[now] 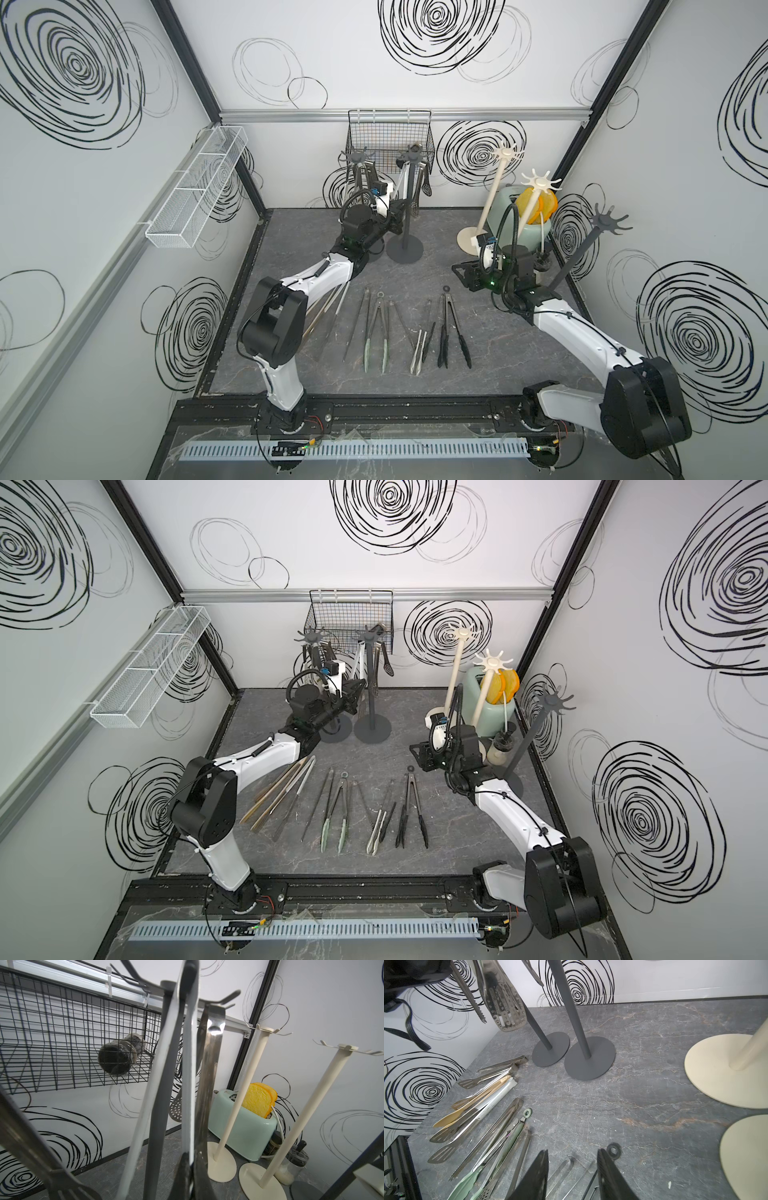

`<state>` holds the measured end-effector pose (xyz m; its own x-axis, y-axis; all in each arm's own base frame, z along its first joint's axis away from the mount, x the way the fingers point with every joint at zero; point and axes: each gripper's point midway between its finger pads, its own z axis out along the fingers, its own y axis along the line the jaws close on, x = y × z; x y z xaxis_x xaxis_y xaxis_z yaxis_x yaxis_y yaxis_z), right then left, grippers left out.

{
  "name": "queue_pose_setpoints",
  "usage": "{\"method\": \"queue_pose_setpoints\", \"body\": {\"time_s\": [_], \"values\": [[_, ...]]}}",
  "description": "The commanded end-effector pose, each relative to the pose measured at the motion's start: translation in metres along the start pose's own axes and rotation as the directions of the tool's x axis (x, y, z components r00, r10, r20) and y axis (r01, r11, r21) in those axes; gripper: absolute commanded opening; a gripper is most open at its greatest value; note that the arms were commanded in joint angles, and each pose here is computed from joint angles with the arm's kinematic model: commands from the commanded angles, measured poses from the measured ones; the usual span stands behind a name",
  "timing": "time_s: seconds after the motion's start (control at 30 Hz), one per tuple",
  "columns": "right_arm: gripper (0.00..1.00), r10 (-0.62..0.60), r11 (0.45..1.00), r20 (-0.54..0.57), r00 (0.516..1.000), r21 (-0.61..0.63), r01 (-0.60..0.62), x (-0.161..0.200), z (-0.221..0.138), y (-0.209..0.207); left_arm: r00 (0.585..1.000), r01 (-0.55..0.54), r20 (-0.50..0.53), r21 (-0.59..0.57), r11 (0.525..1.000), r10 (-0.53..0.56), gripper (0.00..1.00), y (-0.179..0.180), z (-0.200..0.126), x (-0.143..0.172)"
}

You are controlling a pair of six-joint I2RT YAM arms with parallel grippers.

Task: Hang food tongs on kitchen utensil racks
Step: Hang the food tongs on the rack.

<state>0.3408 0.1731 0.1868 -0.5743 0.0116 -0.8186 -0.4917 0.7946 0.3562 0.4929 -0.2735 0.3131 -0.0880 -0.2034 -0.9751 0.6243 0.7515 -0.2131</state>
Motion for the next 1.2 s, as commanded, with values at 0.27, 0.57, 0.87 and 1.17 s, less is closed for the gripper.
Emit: {"method": "queue_pose_setpoints", "body": {"time_s": [0.27,0.57,0.87,1.17], "values": [[0.42,-0.007,1.0,-0.013,1.0,0.005,0.007,0.004,0.0,-0.002,0.999,0.013,-0.046,0.002,1.0,-0.013,0.29,0.006,0.005,0.022],[0.42,-0.003,1.0,-0.02,1.0,0.008,0.003,0.007,0.001,-0.003,0.999,0.011,-0.046,0.01,1.0,-0.011,0.3,0.004,0.002,0.018],[0.42,0.087,0.994,-0.15,0.985,0.085,-0.074,0.039,0.003,-0.01,0.999,0.024,-0.041,0.011,1.0,-0.024,0.38,-0.011,-0.034,0.007],[0.42,0.228,0.924,-0.445,0.866,0.378,-0.049,0.126,0.005,-0.012,0.996,0.059,-0.058,-0.032,0.998,-0.061,0.42,-0.024,-0.096,0.016]]}}
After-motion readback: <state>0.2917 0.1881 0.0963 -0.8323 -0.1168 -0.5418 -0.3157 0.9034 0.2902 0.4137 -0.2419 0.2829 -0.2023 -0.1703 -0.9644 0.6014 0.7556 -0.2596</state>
